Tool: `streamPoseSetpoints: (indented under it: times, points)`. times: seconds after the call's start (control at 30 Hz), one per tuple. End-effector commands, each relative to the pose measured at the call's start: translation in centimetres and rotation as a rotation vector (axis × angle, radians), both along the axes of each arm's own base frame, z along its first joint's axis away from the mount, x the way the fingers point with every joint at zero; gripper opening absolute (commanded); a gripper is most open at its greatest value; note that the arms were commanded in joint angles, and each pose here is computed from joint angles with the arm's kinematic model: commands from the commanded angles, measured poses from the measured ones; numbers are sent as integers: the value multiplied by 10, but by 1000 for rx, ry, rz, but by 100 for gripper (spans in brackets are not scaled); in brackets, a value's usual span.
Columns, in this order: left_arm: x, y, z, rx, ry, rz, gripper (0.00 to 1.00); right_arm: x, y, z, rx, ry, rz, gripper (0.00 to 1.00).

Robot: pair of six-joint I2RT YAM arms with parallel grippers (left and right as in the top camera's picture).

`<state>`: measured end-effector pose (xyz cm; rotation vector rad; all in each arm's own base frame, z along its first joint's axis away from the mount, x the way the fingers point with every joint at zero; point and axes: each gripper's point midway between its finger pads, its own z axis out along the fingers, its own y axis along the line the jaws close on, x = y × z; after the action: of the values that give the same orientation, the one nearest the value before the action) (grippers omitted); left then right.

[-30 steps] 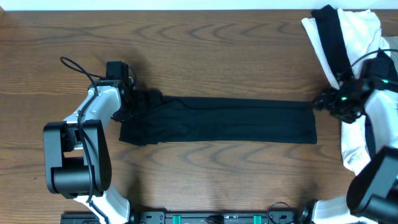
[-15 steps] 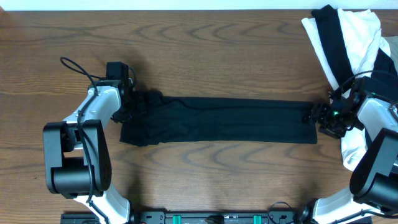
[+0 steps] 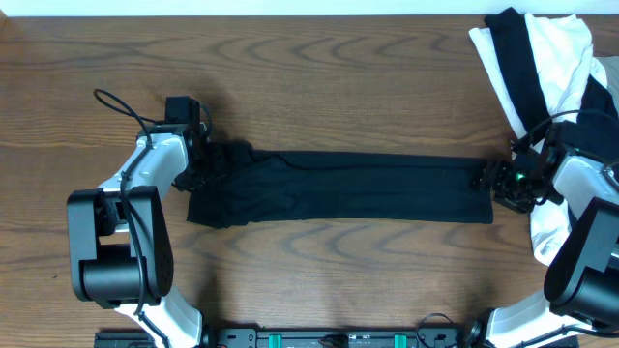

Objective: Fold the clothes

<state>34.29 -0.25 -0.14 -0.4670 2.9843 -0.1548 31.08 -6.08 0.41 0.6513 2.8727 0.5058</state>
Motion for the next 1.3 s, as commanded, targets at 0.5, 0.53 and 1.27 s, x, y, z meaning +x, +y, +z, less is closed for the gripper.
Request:
streamPoseSetpoints:
  times: [0.5, 0.53, 1.27]
  points:
    - [-14, 1, -9, 9, 64, 0, 17, -9, 7, -21, 19, -3, -24, 1]
    - [-14, 0, -9, 9, 63, 0, 17, -6, 5, -18, 15, -12, -25, 1]
    - [-4, -11, 77, -52, -110, -4, 86, 21, -8, 89, -86, 27, -19, 1]
